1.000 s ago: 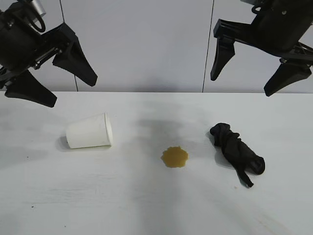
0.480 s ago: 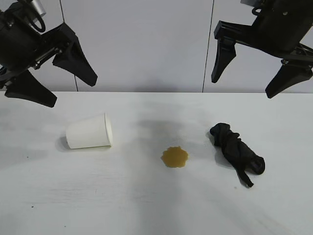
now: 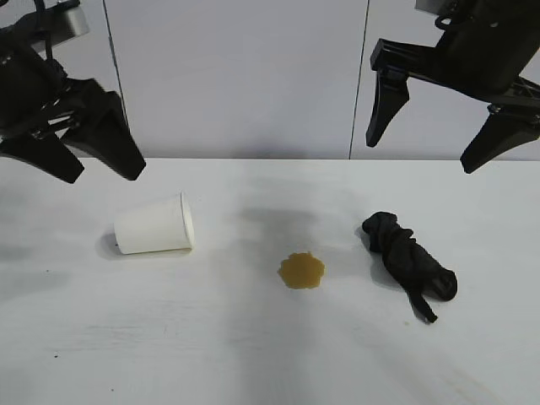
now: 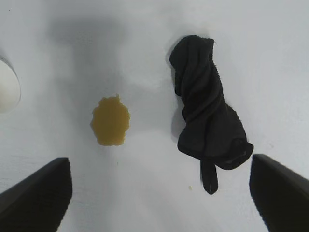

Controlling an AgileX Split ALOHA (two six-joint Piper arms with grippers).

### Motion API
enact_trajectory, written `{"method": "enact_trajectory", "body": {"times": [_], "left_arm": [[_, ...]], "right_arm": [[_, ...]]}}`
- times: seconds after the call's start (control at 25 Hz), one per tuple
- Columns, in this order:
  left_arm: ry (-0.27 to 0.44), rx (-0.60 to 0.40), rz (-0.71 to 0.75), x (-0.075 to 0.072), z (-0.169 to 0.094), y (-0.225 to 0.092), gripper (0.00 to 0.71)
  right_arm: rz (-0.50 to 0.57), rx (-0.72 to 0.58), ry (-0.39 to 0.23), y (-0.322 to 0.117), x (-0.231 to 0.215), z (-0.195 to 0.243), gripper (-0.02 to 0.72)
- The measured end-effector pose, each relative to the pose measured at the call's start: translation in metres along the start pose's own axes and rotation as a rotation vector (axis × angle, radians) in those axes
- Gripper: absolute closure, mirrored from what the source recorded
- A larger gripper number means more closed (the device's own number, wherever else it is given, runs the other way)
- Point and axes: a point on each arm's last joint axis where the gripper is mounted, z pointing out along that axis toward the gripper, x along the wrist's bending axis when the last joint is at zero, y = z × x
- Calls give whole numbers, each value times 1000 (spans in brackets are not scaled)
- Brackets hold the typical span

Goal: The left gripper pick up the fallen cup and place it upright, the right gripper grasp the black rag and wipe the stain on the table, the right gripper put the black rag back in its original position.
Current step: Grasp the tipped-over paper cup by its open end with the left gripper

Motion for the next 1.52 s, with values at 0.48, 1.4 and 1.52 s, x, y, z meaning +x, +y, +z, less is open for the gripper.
{"method": "enact_trajectory", "body": {"times": [0.48,1.4,1.52], "left_arm": [[75,167,633,-9,68,26,23],[116,153,673,-5,122,27,26],[106,156,658,-4,127,25,43]], "right_arm": [[-17,-3,-18,0,-2,0,9],[-19,-2,-18,0,-2,0,9],[-19,-2,-18,0,-2,0,9]]}}
